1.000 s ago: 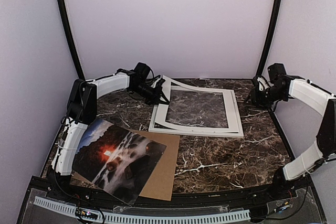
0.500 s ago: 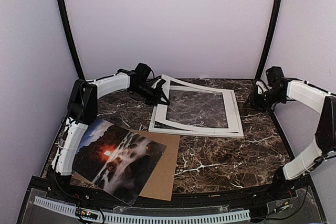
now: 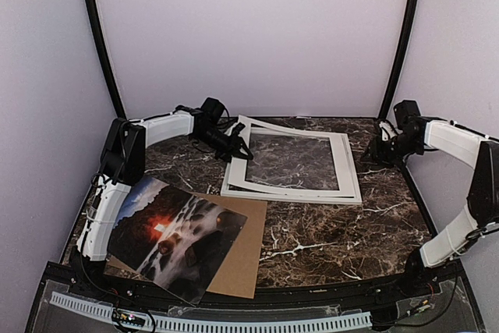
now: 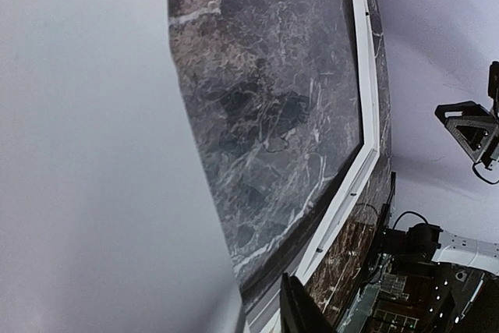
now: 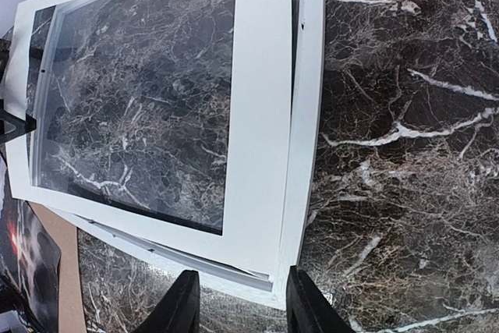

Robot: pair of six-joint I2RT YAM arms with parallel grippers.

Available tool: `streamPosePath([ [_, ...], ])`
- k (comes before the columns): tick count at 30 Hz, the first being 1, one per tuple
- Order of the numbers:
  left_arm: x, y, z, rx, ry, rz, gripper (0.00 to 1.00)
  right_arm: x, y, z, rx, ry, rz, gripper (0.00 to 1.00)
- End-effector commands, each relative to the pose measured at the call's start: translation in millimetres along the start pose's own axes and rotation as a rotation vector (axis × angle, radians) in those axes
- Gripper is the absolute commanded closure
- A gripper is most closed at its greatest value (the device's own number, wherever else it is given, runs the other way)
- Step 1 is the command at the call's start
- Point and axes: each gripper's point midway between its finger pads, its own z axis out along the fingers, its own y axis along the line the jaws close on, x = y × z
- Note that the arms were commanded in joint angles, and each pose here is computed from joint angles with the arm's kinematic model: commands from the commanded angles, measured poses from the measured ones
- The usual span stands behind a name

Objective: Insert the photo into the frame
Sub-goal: Place the mat board on the glass panel.

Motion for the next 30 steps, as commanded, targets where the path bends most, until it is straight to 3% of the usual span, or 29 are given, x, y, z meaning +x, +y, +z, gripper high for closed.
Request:
streamPosePath([
  [1, -4.4, -31.7, -23.6, 0.013, -0.046, 0.029, 0.69, -0.2, -3.5, 6.3, 0.000, -0.005, -0.002, 0.62],
  [17, -5.4, -29.6, -46.7, 0.034, -0.120, -0.024, 0.67, 5.4, -5.1, 13.1, -0.009, 0.008, 0.002, 0.62],
  [23, -5.6, -25.9, -49.9, 0.032, -0.136, -0.038, 0.76, 7.2, -6.0, 14.5, -0.008, 0.012, 0.001, 0.62],
  [30, -4.1, -26.4, -48.8, 0.045, -0.131, -0.038, 0.99, 8.4, -6.8, 15.8, -0.007, 0.017, 0.002, 0.62],
])
